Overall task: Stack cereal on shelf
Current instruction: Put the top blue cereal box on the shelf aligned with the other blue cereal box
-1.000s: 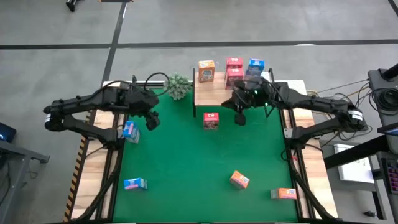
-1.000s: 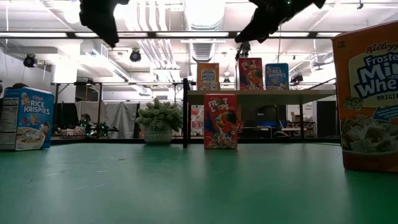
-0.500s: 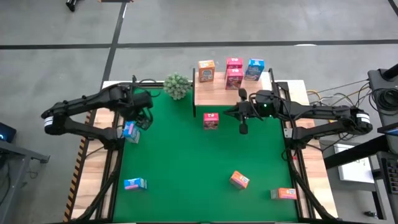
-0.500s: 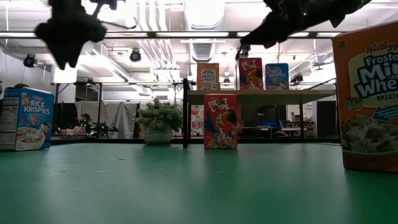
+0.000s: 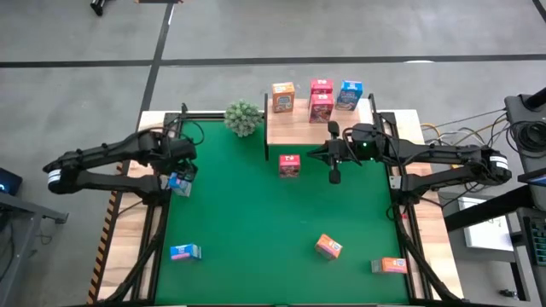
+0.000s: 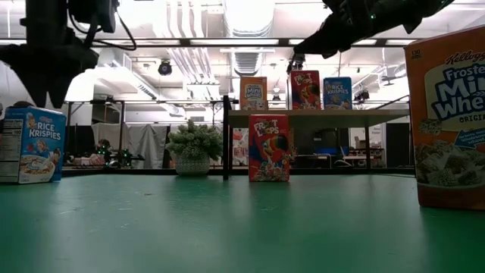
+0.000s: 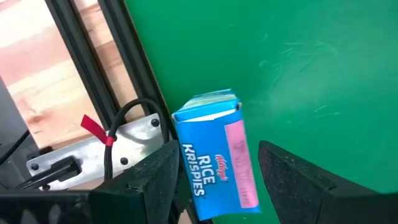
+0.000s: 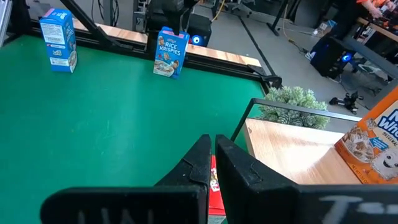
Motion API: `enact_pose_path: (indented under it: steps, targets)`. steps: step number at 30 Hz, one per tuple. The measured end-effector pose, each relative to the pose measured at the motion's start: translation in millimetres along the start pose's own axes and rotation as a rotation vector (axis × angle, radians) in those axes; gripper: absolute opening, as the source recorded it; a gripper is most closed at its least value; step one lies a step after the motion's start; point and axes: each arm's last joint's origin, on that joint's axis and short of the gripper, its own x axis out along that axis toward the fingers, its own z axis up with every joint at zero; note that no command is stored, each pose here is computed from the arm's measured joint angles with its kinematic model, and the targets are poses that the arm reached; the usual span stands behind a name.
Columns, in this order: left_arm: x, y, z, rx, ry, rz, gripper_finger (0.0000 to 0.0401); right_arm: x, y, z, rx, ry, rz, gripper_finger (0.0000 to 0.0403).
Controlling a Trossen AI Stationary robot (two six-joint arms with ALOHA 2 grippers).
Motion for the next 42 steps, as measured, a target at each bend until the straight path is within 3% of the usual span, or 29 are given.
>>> enact_pose_path:
  steps: [10, 14, 31, 37, 42]
  targets:
    - [19.2, -0.5, -3.9, -0.009, 0.01, 0.014, 0.0249, 0.1, 0.3, -0.4, 0.001, 0.002, 0.009, 0.0013]
    - [19.8, -3.9, -1.4, -0.002, 0.001, 0.002, 0.025, 0.3, 0.3, -0.5, 0.001, 0.003, 0.009, 0.0013]
    - [19.2, -8.3, 1.8, 0.031, 0.013, 0.002, 0.0152, 0.2, 0.6, -1.2, 0.002, 0.007, 0.01, 0.0013]
    - [-7.4, -14.3, 12.3, 0.064, -0.055, -0.08, 0.0142, -10.1, 2.0, 0.3, 0.023, 0.021, 0.014, 0.0013]
    - [-43.1, -32.1, 33.9, 0.162, -0.257, -0.277, 0.0141, -25.1, 8.8, 0.5, 0.029, -0.007, 0.023, 0.0013]
